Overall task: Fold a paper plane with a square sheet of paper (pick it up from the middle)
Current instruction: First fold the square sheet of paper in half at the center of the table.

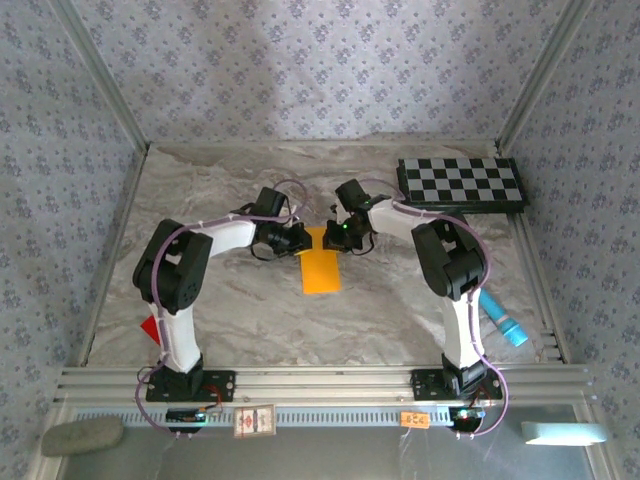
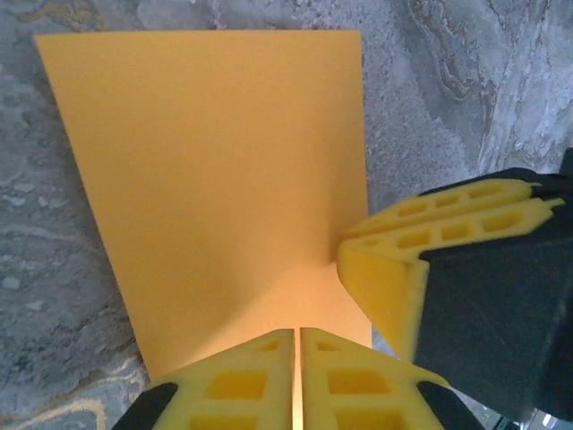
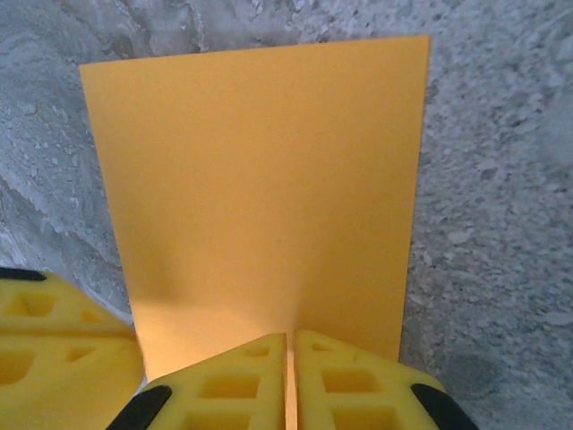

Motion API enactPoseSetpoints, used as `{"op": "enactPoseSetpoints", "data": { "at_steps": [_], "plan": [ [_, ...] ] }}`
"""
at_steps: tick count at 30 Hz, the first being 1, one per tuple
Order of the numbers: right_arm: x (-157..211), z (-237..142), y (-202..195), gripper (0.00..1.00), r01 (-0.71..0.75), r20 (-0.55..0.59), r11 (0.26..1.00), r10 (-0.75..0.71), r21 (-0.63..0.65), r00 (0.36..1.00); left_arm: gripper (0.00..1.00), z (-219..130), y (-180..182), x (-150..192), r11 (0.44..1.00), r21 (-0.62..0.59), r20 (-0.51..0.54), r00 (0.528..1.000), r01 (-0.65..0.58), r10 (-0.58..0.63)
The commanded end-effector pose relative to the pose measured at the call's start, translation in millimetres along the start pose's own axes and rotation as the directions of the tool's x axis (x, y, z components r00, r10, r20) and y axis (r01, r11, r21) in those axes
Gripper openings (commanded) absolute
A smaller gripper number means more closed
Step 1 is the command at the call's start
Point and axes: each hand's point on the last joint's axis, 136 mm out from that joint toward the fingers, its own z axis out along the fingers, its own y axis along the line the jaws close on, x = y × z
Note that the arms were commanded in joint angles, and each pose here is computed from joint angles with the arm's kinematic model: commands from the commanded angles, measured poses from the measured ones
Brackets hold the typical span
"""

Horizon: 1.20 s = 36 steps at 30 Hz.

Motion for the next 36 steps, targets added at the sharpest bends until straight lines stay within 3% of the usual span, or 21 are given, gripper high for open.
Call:
{"op": "enactPoseSetpoints", "data": {
  "at_steps": [1,7,11,17,23,36],
  "plan": [
    [-4.8,7.9,-11.5,0.12,-0.021,-0.003,0.999,0.021,0.031,1.0,0.11,-19.4,-10.0,-5.1,0.999,0.012,0.062,0.997,0.038,-0.039],
    [11.7,13.3,-47.4,0.1,-0.156,-0.011,0.971,0.161,0.18,0.987,0.14,-26.7,-11.1,-0.6,0.981,0.075,0.147,0.972,0.176,-0.186],
    [19.7,13.0,-50.3,0.1,-0.241,-0.003,0.956,0.245,0.169,0.97,0.14,-26.8,-19.5,3.3,0.98,0.086,0.158,0.969,0.181,-0.193],
    [-9.6,-11.0,-8.8,0.1,-0.149,0.038,0.989,0.149,-0.01,0.988,0.1,-10.6,-9.1,24.9,0.974,0.055,0.111,0.969,0.218,-0.223],
    [-17.0,-23.9,29.8,0.1,-0.002,0.044,0.986,0.009,-0.168,0.999,0.07,-16.2,2.6,33.1,0.973,0.036,0.141,0.963,0.227,-0.23],
    [-7.7,8.7,62.7,0.09,0.099,-0.021,0.974,-0.105,-0.202,0.994,0.07,-15.4,13.0,41.2,0.963,0.048,0.141,0.953,0.265,-0.269]
  ]
}}
